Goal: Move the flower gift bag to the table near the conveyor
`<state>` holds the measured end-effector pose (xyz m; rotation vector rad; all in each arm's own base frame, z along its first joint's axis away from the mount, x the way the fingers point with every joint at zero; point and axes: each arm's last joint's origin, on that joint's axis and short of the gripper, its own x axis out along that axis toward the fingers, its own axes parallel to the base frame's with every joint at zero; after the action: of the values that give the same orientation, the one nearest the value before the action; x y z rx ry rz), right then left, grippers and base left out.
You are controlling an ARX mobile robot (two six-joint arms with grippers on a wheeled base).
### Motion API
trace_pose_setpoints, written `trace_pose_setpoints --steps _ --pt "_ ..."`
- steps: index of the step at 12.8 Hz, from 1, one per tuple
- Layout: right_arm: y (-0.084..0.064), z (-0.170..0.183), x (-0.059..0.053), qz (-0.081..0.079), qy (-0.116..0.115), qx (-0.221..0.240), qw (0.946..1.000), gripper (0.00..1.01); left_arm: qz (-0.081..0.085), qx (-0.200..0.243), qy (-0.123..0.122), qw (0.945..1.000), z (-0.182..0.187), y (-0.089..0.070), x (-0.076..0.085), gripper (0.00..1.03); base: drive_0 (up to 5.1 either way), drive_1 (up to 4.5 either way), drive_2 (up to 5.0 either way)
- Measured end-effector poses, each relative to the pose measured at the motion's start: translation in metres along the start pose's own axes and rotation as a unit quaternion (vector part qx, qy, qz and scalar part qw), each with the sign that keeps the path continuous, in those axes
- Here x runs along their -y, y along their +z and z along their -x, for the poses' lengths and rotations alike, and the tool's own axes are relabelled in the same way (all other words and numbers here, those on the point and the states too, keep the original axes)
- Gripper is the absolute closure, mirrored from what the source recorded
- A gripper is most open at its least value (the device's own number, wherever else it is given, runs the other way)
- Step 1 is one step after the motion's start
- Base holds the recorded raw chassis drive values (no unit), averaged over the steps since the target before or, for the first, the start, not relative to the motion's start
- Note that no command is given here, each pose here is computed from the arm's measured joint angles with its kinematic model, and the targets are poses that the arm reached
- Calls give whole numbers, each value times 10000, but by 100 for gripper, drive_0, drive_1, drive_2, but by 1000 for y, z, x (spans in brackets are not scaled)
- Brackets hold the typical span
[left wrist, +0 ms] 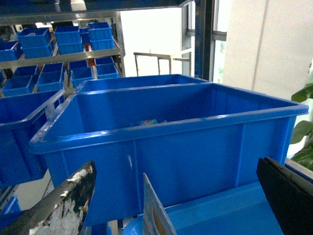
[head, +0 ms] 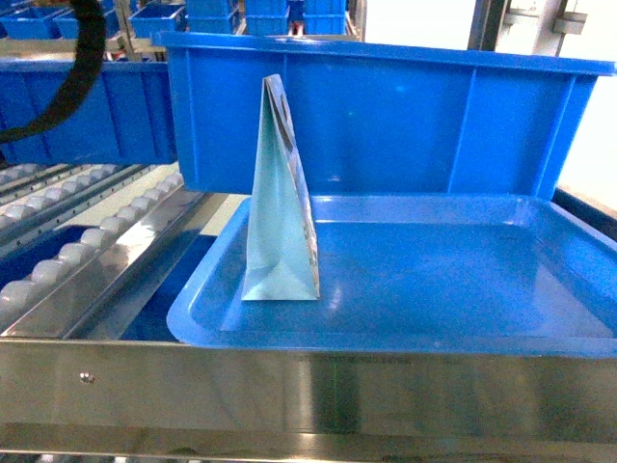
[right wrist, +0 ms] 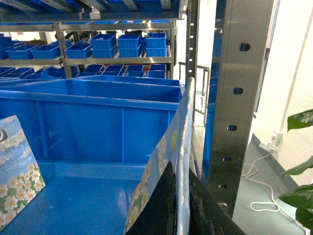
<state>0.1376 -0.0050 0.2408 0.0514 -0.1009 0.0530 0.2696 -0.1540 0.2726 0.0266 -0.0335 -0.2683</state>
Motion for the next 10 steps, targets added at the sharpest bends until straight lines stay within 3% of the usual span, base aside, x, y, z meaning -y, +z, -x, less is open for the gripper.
trace_pose_setpoints --steps 5,10 --pt "0 0 0 0 0 -2 10000 98 -158 -614 707 9955 -24 -25 9 5 0 0 0" --pt "0 0 0 0 0 -2 10000 98 -264 -1491 922 9842 -45 -52 20 5 0 0 0"
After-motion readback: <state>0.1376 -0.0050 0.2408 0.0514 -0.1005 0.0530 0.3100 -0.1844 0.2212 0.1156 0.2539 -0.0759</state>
